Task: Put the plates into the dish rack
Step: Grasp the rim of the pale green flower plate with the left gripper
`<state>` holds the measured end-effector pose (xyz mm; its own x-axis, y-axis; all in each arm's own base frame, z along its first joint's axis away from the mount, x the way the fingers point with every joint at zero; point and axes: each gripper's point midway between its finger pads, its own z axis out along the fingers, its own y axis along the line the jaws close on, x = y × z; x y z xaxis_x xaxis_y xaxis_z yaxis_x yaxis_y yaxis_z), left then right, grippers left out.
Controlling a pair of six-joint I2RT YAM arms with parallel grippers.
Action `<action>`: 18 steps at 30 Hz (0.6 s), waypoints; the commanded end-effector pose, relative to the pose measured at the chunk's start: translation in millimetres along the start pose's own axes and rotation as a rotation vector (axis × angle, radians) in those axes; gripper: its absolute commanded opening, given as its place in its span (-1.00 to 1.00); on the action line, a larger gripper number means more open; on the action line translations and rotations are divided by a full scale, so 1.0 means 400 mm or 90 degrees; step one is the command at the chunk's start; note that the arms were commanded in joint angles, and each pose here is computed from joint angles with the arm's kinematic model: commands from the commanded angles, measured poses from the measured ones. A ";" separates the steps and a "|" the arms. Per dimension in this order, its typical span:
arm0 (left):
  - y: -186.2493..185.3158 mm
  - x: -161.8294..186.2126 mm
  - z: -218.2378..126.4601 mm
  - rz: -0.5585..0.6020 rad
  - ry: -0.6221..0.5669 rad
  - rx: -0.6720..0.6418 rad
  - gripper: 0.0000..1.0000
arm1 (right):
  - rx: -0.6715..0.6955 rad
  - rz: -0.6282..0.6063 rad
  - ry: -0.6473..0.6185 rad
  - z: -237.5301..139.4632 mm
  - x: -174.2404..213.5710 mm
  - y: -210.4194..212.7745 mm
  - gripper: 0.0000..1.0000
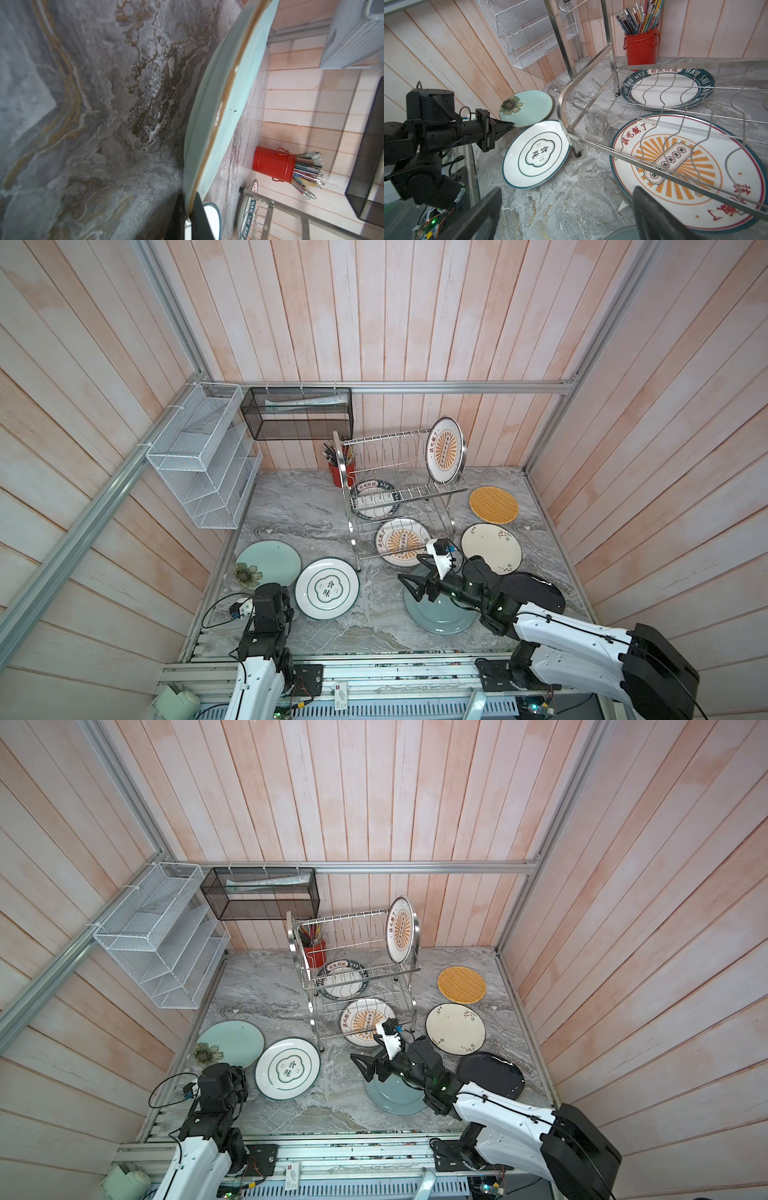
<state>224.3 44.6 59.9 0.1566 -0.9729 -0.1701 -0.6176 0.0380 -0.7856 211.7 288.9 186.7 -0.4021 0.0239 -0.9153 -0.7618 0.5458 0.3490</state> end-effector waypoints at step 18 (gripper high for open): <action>-0.224 -0.033 -0.103 0.139 -0.017 0.148 -1.00 | 0.011 -0.012 0.005 0.012 0.000 -0.004 0.95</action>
<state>221.7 42.9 94.7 0.0105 -0.9438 -0.3304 -0.6231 0.2523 -0.7403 213.1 289.6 178.8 -0.4094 0.0040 -0.9124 -0.7574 0.5561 0.3422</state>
